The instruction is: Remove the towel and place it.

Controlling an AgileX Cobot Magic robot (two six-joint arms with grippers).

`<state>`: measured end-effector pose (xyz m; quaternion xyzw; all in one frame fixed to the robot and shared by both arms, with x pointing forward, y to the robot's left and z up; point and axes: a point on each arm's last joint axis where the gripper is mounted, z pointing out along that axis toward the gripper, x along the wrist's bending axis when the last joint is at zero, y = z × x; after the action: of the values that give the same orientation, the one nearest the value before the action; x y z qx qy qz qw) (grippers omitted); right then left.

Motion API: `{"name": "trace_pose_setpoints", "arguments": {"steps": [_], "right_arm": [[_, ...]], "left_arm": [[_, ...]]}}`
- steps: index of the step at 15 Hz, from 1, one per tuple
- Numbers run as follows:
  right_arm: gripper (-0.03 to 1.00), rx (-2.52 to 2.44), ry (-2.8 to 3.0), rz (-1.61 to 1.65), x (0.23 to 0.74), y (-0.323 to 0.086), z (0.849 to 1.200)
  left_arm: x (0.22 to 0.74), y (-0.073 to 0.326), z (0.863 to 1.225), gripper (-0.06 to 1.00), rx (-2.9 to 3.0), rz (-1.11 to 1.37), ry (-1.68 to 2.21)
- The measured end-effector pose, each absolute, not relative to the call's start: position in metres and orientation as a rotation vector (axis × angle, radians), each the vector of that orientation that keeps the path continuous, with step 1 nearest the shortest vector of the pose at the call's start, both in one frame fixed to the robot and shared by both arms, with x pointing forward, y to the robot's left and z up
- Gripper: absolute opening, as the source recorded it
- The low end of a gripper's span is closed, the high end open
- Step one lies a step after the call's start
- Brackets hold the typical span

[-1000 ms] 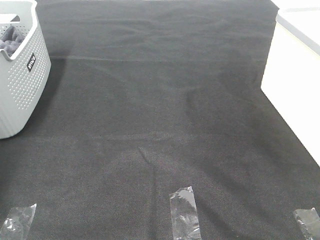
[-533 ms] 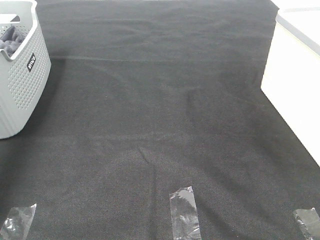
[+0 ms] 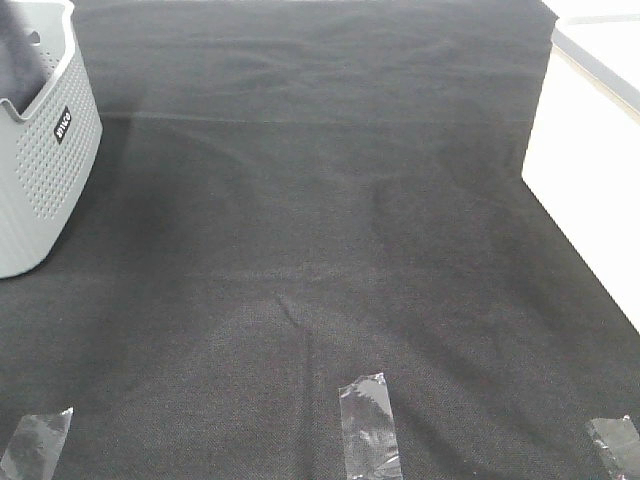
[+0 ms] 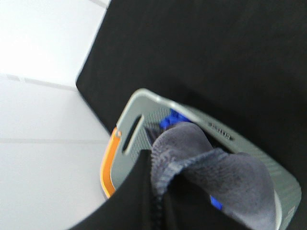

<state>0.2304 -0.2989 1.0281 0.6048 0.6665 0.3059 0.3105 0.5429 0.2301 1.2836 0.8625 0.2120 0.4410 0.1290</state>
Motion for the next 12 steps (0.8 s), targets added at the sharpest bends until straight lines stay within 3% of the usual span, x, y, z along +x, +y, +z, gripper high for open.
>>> {"name": "trace_pose_setpoints", "arguments": {"steps": [2,6,12], "right_arm": [[0.96,1.598,1.761,0.807,0.231,-0.299,1.028],[0.96,1.551,1.872,0.821,0.255,-0.292,1.04],[0.96,1.051,2.086,1.425,0.359,-0.241,1.063]], "left_arm": [[0.51,0.188,1.299,0.0,2.471,1.313,0.394],[0.482,0.142,1.304,0.0,2.477,1.4,0.146],[0.446,0.098,1.31,0.0,2.42,1.484,-0.198]]}}
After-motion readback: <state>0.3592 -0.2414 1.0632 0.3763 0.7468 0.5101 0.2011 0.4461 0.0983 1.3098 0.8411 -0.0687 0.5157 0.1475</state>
